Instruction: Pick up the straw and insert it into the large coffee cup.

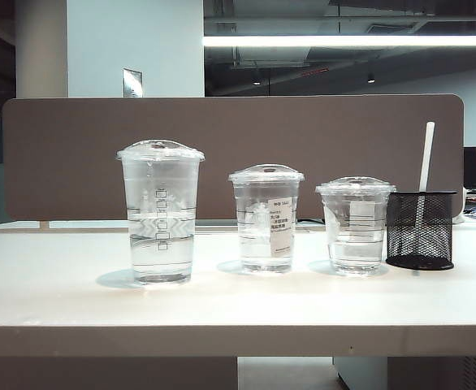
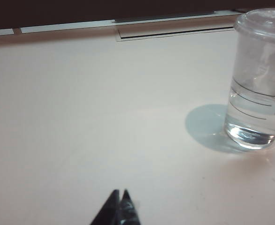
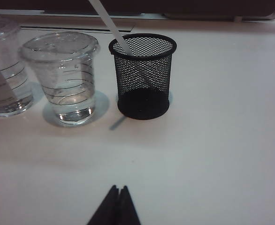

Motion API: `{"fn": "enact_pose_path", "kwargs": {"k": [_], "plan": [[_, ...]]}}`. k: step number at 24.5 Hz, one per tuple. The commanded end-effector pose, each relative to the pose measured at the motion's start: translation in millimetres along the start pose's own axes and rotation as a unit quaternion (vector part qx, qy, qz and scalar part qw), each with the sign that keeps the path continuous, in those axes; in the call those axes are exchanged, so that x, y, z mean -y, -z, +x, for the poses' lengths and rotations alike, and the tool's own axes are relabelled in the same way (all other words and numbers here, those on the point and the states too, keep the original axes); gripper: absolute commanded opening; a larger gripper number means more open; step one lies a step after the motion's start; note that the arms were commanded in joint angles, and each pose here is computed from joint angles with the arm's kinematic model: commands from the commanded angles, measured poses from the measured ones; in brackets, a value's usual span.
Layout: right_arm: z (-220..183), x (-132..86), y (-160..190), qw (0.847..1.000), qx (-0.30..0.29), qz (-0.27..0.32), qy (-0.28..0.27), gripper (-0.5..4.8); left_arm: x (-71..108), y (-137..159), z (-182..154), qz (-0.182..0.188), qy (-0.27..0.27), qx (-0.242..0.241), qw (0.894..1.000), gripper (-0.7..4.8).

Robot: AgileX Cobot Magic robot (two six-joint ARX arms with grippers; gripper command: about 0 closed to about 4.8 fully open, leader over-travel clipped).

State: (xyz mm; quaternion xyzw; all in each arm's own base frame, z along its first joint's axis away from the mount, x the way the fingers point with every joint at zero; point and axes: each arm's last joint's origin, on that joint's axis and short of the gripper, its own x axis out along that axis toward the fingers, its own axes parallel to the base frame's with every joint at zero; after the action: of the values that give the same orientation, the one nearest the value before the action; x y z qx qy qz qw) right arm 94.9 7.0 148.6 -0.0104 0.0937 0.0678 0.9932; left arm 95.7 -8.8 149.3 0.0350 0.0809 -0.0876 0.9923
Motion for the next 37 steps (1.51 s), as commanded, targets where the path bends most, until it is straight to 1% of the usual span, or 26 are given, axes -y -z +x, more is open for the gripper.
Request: {"fn": "enact_pose_path", "kwargs": {"k": [1,8,12,13,14,16,18,20,21,23,26,27,28,29,31,32,33,34,36,37], "plan": [[-0.5,0.0,-1.1,1.0,0.001,0.001,0.001,0.0,0.2,-0.3,-0.1,0.002,0.002,0.0,1.0,-0.02],[-0.5,0.0,-1.1,1.0,0.001,0.001,0.001,0.0,0.0,-4.2,-1.7,0.002,0.001,0.0,1.0,-0.02],[-0.5,0.0,-1.1,1.0,0.001,0.001,0.001,0.0,-0.8,-26.7,-9.7,-0.004,0.005,-0.051,0.999,-0.02],[-0.5,0.0,-1.1,1.0,0.001,0.001,0.001,0.0,-1.4,-40.7,-14.1,-0.008,0.007,-0.085,0.996,-0.02],[-0.5,0.0,-1.1,1.0,0.001,0.001,0.001,0.0,-1.7,-47.7,-16.3,-0.01,0.008,-0.099,0.995,-0.02],[-0.5,0.0,-1.1,1.0,0.001,0.001,0.001,0.0,-2.4,-64.5,-21.0,-0.012,0.011,-0.125,0.992,-0.02],[-0.5,0.0,-1.1,1.0,0.001,0.001,0.001,0.0,-3.2,-80.6,-24.3,-0.014,0.011,-0.137,0.99,-0.02],[-0.5,0.0,-1.1,1.0,0.001,0.001,0.001,0.0,-4.6,-100.7,-25.0,-0.012,0.01,-0.124,0.992,-0.02],[-0.5,0.0,-1.1,1.0,0.001,0.001,0.001,0.0,-5.6,-116.9,-26.8,-0.011,0.01,-0.113,0.994,-0.02],[-0.5,0.0,-1.1,1.0,0.001,0.001,0.001,0.0,-6.7,-136.0,-30.4,-0.009,0.008,-0.093,0.996,-0.02],[-0.5,0.0,-1.1,1.0,0.001,0.001,0.001,0.0,-7.3,-180.9,-43.1,-0.001,0.011,-0.038,0.999,-0.02],[-0.5,0.0,-1.1,1.0,0.001,0.001,0.001,0.0,-6.7,-188.3,-46.2,0.001,0.016,-0.028,0.999,-0.02],[-0.5,0.0,-1.1,1.0,0.001,0.001,0.001,0.0,-4.7,-204.4,-55.0,0.007,0.029,-0.001,1.0,-0.02],[-0.5,0.0,-1.1,1.0,0.001,0.001,0.001,0.0,-3.3,-212.4,-60.6,0.009,0.038,0.014,0.999,-0.02],[-0.5,0.0,-1.1,1.0,0.001,0.001,0.001,0.0,0.2,-232.9,-79.8,0.012,0.074,0.048,0.996,-0.02],[-0.5,0.0,-1.1,1.0,0.001,0.001,0.001,0.0,1.0,-236.8,-86.1,0.006,0.087,0.046,0.995,-0.02],[-0.5,0.0,-1.1,1.0,0.001,0.001,0.001,0.0,2.0,-241.1,-96.3,-0.031,0.113,0.026,0.993,-0.02],[-0.5,0.0,-1.1,1.0,0.001,0.001,0.001,0.0,2.5,-241.4,-102.5,-0.054,0.131,0.004,0.99,-0.02],[-0.5,0.0,-1.1,1.0,0.001,0.001,0.001,0.0,3.6,-239.8,-109.6,-0.085,0.161,-0.028,0.983,-0.02],[-0.5,-0.1,-1.1,1.0,0.001,0.001,0.001,0.0,4.5,-238.5,-111.6,-0.099,0.18,-0.043,0.978,-0.02]]}}
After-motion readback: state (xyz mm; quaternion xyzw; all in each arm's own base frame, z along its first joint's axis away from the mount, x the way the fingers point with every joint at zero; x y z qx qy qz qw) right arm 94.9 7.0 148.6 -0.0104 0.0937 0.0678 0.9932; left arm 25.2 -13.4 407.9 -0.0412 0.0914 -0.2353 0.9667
